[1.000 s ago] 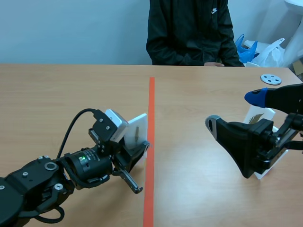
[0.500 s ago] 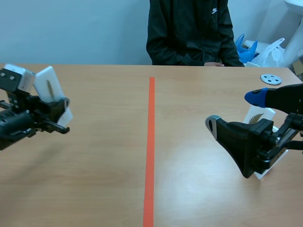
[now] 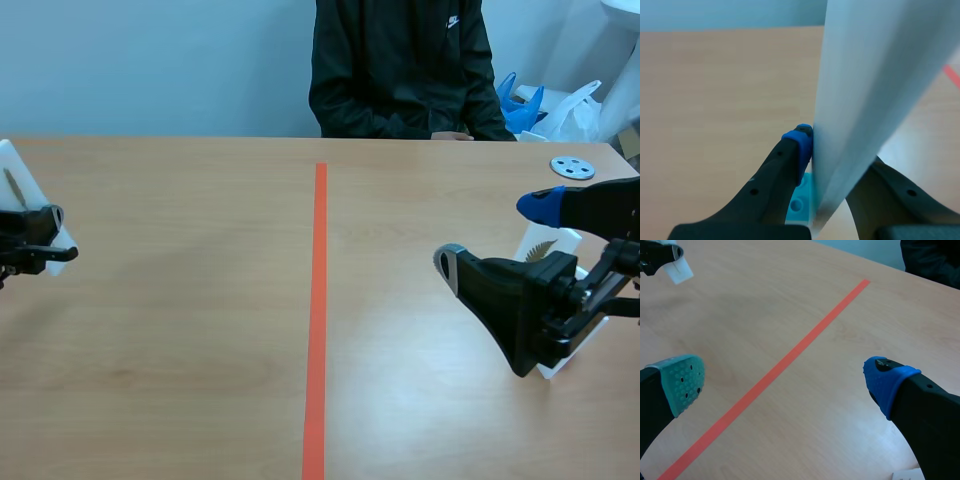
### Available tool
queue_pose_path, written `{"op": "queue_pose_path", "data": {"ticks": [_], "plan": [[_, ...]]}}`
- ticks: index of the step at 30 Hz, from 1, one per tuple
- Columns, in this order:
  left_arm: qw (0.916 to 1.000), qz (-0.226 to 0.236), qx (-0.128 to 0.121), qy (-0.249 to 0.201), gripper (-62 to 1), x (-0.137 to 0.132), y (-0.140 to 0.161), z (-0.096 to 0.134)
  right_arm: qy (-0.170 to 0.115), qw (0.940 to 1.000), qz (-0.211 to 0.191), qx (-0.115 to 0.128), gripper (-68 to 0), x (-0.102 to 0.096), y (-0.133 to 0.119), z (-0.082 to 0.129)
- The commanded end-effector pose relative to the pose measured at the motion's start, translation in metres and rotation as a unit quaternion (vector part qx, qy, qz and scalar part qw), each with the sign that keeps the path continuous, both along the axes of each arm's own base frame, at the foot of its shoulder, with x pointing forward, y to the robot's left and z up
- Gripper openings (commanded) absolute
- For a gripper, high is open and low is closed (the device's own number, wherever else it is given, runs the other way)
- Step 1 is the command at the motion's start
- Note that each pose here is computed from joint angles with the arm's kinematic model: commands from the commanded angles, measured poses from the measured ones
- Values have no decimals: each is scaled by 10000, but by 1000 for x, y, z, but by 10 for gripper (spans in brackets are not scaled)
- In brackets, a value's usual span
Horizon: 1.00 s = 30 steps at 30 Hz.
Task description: Sort the leaf by its shape. The table is split by an orange tape line. A compound leaf with several leaflets goes to the left side, a simple leaf with one blade goes to the right side. Return to the home posture when a red brick is placed on the table.
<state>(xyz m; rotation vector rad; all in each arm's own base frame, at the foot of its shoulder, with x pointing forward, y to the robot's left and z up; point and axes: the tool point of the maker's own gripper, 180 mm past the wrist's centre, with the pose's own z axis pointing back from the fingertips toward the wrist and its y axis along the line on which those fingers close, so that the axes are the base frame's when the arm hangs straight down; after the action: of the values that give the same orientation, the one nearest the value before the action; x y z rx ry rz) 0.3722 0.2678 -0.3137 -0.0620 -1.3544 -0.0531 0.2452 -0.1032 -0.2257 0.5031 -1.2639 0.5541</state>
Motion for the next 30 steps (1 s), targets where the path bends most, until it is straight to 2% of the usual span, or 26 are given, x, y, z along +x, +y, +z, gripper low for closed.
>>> {"op": "queue_pose_path", "data": {"ticks": [1, 3, 12, 21, 26, 30], "plan": [[9996, 127, -111, -233, -556, 10, 6, 13, -109, 9999, 15, 28, 4, 3, -1, 6], [9991, 317, -209, -186, -556, 10, 17, 8, -109, 9999, 15, 26, 4, 3, -1, 6], [9955, 849, -293, -297, -556, 8, 46, -8, -109, 9999, 15, 28, 4, 3, -1, 6], [9926, 1066, -494, -312, -551, 3, 43, -27, -109, 9999, 15, 28, 4, 3, -1, 6], [9935, 985, -493, -272, -504, 3, 35, -31, -109, 9999, 15, 28, 4, 3, -1, 6], [9937, 968, -496, -256, -504, 3, 34, -32, -109, 9999, 15, 28, 4, 3, -1, 6]]}}
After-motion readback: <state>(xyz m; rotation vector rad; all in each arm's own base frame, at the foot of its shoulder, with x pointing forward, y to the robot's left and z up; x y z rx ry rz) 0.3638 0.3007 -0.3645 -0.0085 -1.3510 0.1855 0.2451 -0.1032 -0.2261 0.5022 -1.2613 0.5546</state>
